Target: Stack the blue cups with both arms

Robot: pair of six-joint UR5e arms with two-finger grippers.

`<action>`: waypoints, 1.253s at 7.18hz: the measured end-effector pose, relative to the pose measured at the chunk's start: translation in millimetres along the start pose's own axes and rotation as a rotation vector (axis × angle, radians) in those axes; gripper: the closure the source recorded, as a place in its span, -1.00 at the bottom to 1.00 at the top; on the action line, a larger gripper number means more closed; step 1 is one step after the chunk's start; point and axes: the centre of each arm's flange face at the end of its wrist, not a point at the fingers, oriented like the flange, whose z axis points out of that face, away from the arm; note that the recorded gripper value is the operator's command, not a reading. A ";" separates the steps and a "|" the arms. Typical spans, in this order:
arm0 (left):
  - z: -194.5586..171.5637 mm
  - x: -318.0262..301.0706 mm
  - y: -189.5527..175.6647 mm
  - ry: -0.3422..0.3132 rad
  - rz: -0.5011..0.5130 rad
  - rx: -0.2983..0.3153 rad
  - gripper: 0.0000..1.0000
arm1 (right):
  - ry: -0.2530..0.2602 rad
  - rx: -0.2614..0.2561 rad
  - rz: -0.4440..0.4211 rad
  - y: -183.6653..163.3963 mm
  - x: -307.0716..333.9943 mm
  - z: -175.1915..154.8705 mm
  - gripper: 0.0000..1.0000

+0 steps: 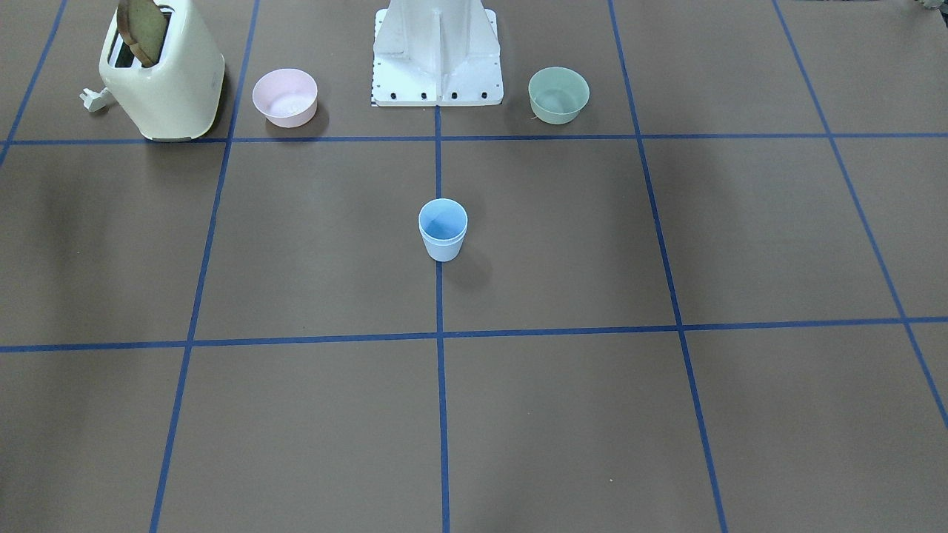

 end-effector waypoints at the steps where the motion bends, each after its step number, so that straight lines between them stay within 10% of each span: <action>1: 3.1 -7.0 4.1 0.000 -0.011 -0.006 -0.96 | -0.002 -0.001 0.007 -1.5 0.7 -1.5 -1.00; 9: -0.5 -16.5 11.3 -0.006 -0.005 0.012 -0.95 | -0.104 -0.009 0.158 17.1 70.4 -16.4 -1.00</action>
